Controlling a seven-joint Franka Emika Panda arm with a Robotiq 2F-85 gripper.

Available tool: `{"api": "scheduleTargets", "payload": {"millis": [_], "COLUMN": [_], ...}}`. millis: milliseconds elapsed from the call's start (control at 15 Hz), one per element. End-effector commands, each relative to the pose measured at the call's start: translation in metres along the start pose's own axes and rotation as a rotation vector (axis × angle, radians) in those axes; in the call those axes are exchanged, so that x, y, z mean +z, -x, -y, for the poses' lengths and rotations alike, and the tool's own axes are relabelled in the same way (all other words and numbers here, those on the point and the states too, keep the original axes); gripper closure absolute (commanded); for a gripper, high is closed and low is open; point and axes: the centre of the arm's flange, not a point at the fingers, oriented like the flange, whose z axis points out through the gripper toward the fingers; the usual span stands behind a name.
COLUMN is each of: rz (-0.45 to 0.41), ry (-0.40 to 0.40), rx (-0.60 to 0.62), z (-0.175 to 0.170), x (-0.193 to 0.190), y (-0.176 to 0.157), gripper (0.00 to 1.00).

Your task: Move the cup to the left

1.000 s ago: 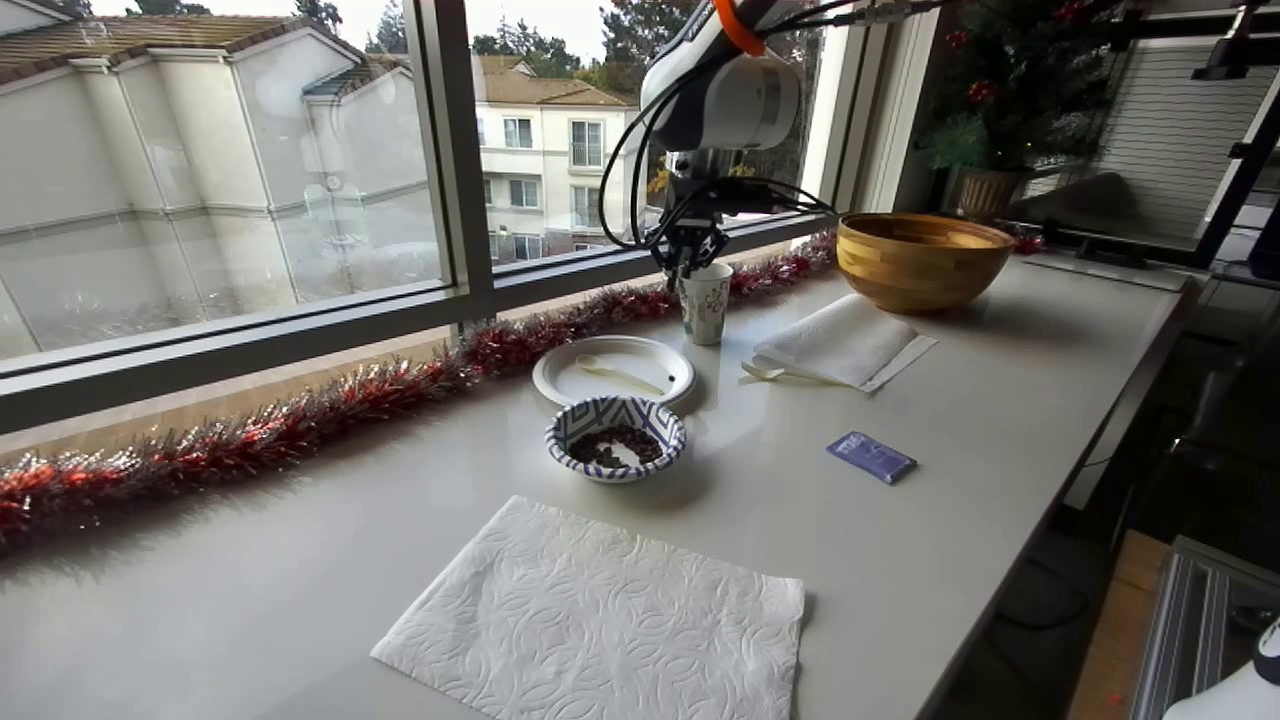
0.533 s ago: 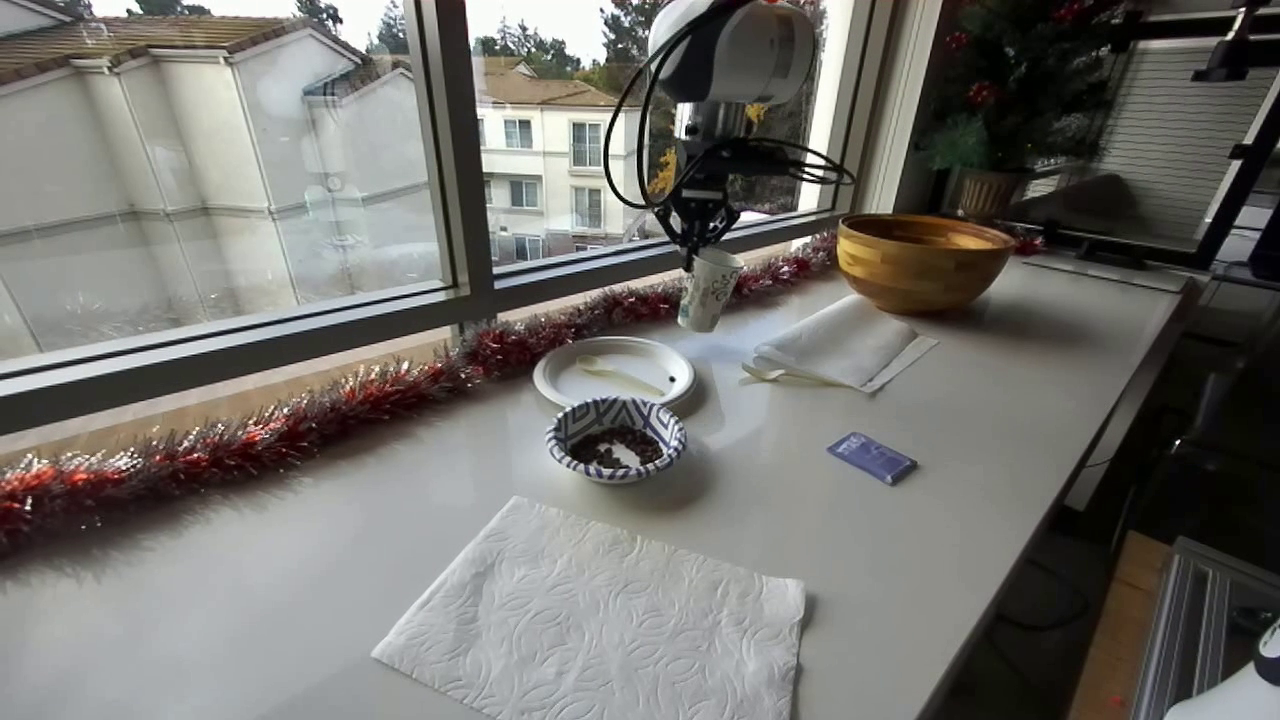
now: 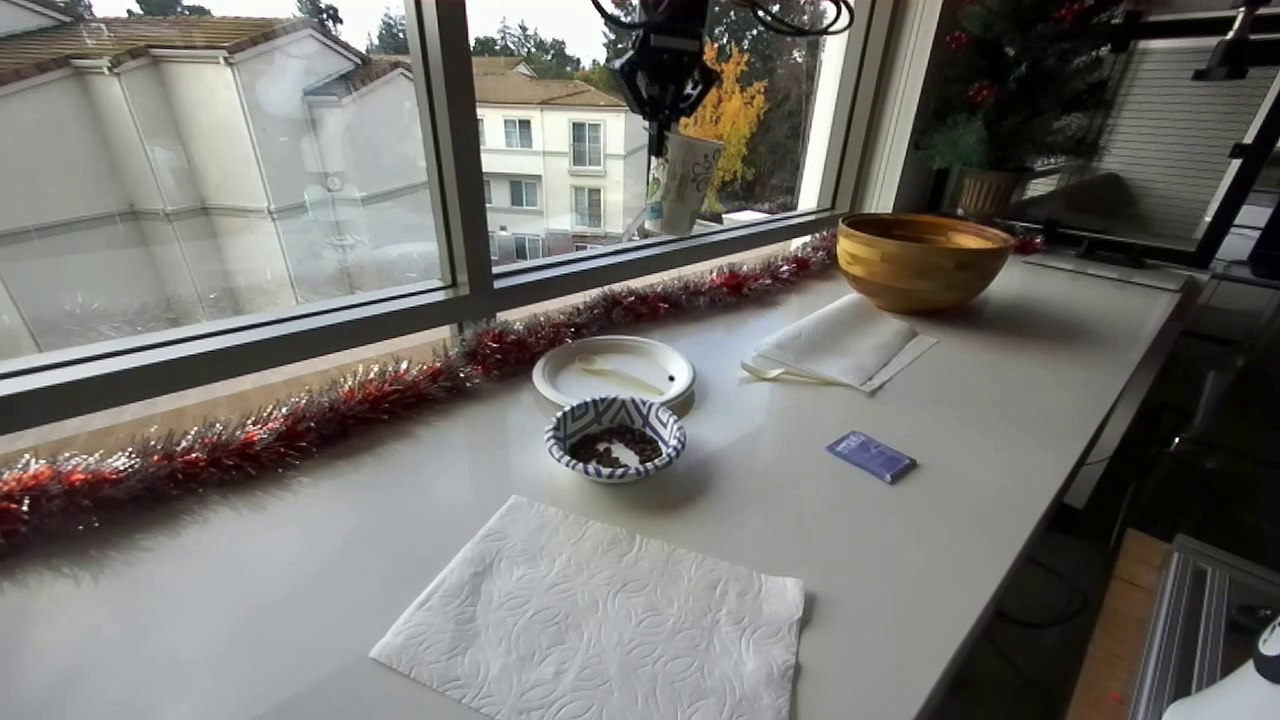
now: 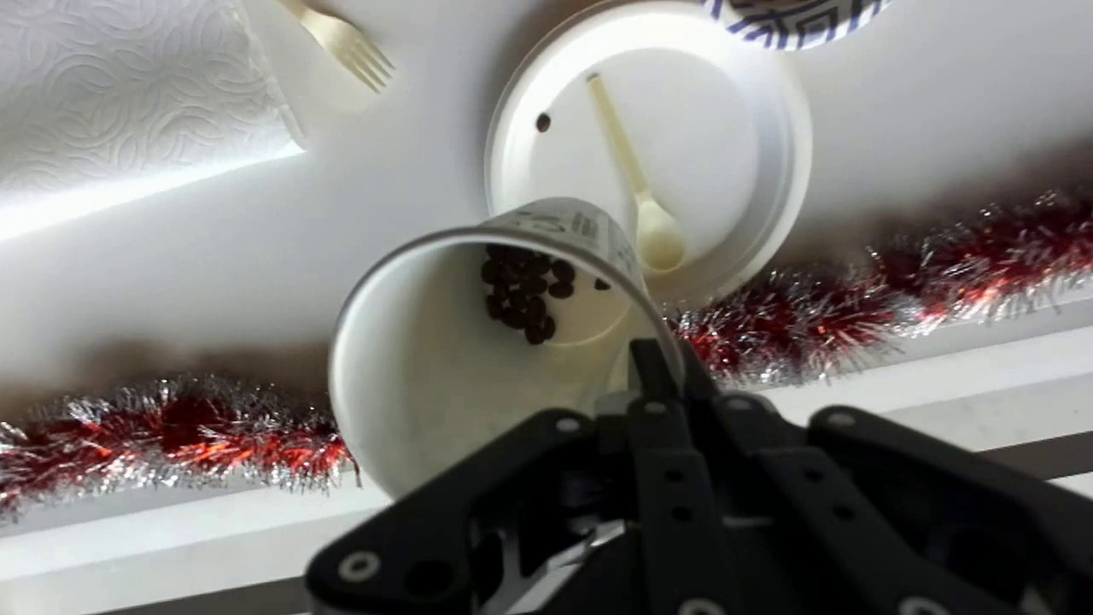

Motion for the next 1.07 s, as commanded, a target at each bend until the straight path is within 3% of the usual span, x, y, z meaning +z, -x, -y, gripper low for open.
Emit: {"api": "scheduleTargets", "payload": {"millis": [0,467,533,667,1000], "rz": [-0.016,-0.07,-0.065,-0.07,-0.072], "ry": [0.054,0.074,0.047,0.045,0.047], "rx": [-0.197,-0.626,-0.538,-0.614,-0.622], "z": [0.085,0.29,0.255,0.289,0.292], "x": [-0.04,-0.069,-0.066,-0.067,-0.066], "y": [0.045,0.14,0.128,0.155,0.155], "gripper": [0.99,0.99,0.96,0.96,0.99]}}
